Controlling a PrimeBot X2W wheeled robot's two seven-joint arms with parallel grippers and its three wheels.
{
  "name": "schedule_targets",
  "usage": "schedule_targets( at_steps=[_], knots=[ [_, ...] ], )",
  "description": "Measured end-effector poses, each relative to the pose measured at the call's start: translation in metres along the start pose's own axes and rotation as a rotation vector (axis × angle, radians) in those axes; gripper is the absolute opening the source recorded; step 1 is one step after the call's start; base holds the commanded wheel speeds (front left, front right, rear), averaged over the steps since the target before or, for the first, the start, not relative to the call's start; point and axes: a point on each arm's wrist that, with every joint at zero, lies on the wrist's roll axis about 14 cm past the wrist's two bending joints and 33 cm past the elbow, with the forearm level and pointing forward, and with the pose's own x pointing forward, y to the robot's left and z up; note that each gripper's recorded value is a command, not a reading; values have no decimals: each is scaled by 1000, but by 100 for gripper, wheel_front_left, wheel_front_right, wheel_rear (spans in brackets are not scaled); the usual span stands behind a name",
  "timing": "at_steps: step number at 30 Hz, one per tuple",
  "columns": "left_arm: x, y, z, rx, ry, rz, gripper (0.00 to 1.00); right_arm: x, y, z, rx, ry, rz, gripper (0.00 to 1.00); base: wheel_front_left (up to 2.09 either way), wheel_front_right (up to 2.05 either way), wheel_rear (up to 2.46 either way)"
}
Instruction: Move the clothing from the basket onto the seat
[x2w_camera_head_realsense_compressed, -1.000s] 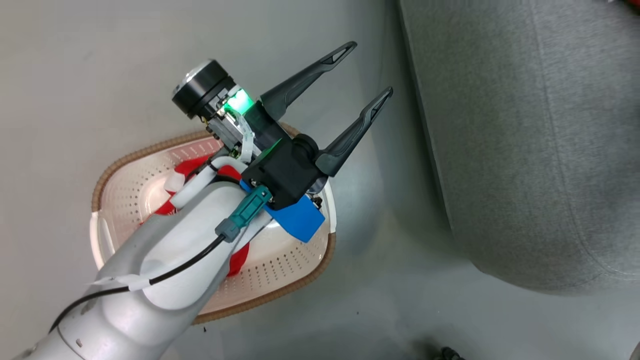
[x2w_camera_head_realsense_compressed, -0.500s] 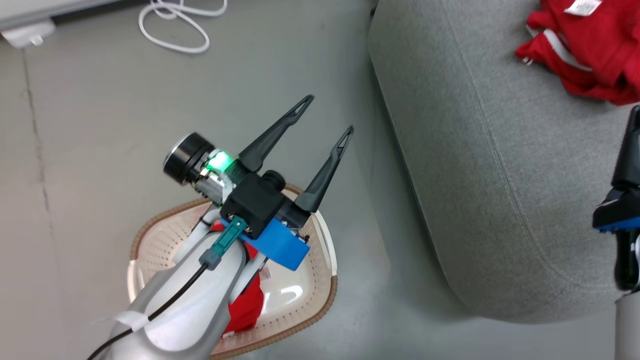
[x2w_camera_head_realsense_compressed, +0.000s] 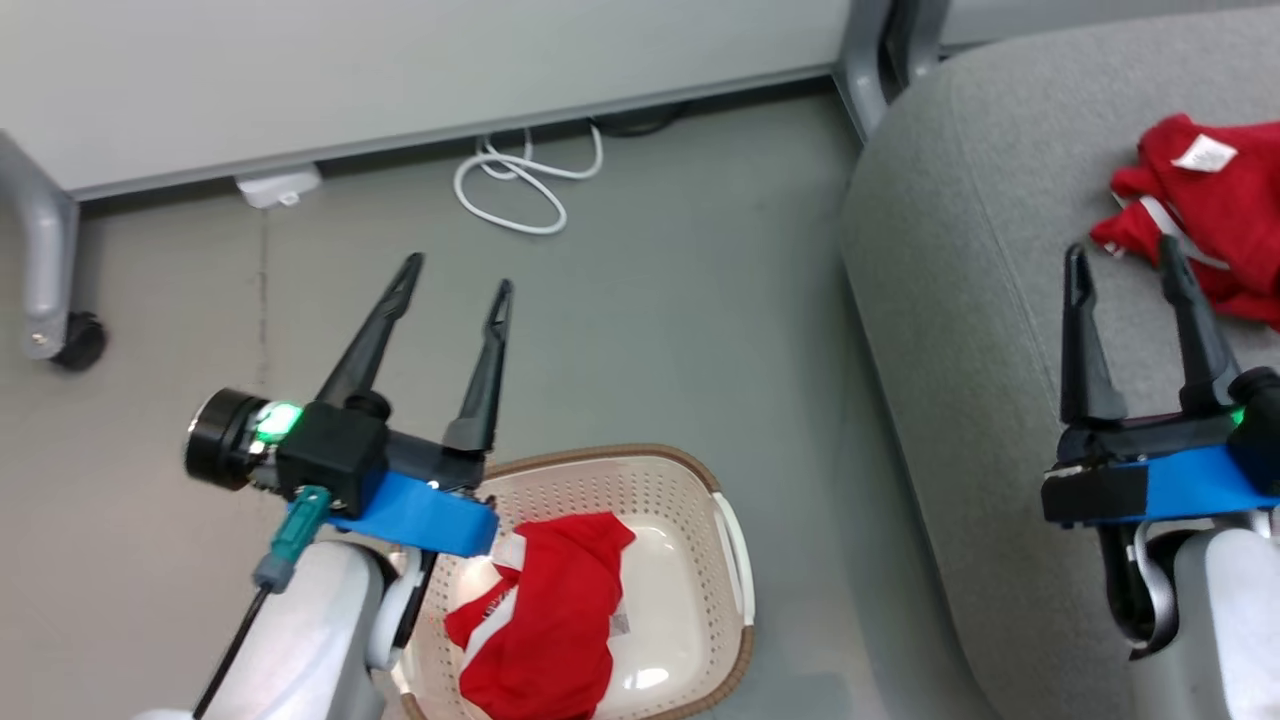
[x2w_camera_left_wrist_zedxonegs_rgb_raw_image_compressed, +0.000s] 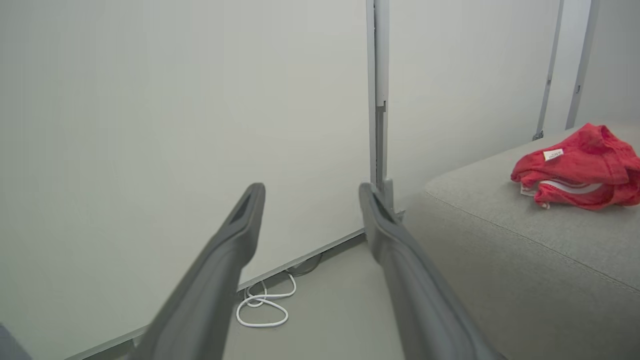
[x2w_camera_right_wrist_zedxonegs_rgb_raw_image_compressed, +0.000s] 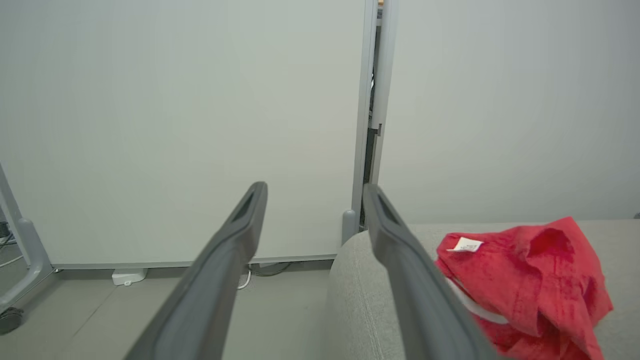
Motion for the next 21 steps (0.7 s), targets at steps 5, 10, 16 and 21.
schedule_targets(
  at_steps=[5, 10, 16, 21],
  knots=[
    [-29, 36, 20, 21, -31, 138, 100, -3, 32, 10, 23, -27, 83, 100, 0, 0, 0],
    [-60, 62, 32, 39, -46, 251, 100, -13, 62, 17, 50, -39, 158, 100, 0, 0, 0],
    [-91, 73, 36, 35, -47, 333, 100, -32, 75, 20, 62, -35, 186, 100, 0, 0, 0],
    [-109, 74, 35, 29, -40, 368, 100, -47, 77, 16, 71, -15, 190, 100, 0, 0, 0]
  ],
)
